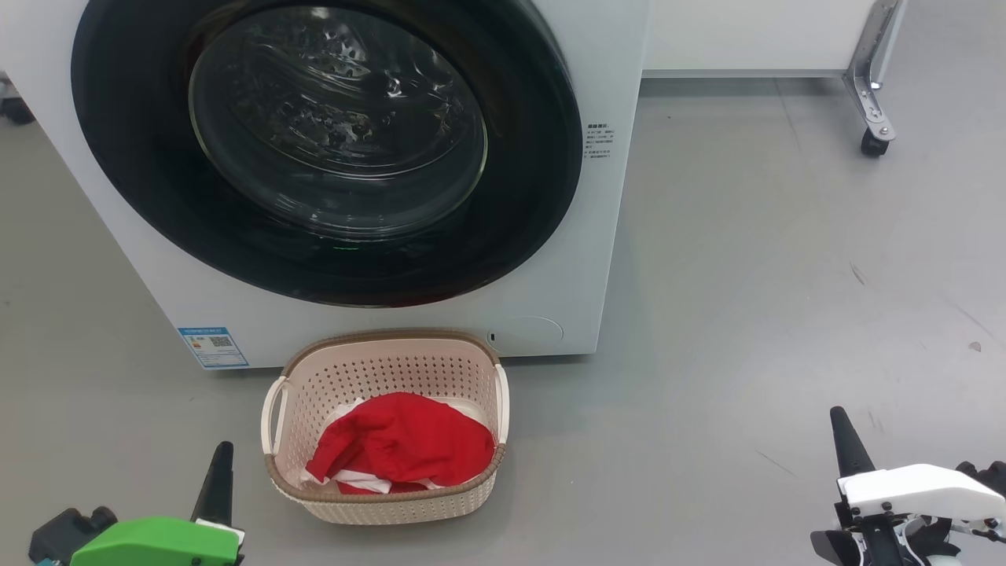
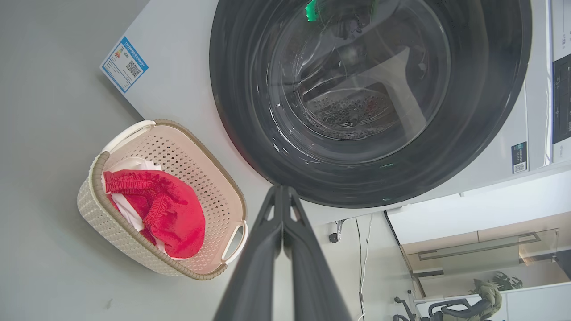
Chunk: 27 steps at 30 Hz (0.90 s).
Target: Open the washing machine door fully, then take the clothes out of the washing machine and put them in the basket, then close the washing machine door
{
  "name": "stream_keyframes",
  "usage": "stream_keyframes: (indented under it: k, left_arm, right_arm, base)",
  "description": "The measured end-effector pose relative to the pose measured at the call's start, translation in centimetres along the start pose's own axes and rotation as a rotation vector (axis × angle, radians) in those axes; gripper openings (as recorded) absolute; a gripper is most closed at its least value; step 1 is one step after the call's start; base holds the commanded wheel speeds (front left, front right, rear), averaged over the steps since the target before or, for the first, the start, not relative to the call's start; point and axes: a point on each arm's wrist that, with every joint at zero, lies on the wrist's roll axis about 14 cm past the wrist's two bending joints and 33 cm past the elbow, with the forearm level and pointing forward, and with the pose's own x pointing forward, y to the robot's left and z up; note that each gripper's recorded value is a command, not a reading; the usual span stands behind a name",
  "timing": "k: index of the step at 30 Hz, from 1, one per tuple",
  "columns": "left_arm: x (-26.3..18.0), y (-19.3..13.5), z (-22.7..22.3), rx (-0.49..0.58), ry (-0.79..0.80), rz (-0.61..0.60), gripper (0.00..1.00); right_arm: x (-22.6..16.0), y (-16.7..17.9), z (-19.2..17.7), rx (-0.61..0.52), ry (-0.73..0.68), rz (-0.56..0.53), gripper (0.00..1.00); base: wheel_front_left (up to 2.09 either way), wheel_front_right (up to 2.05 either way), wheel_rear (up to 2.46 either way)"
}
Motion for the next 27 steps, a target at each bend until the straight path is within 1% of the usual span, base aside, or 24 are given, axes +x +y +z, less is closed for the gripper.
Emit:
stream_keyframes:
  k: [12,27]
  left_arm:
    - [0.7,-0.6,1.1,-0.163,-0.018,-0.030,0.00]
    - [1.5,-1.6,2.5,-0.357,-0.039,-0.083,0.00]
  right_arm:
    - [0.5,0.6,1.3,0.155,-0.020,0.021,0.00]
    - [1.3,1.9,3.2,0.338,-0.045,0.077,0.00]
  base:
    - [0.00,0.00,0.00]
    - [0.00,0.00,0.00]
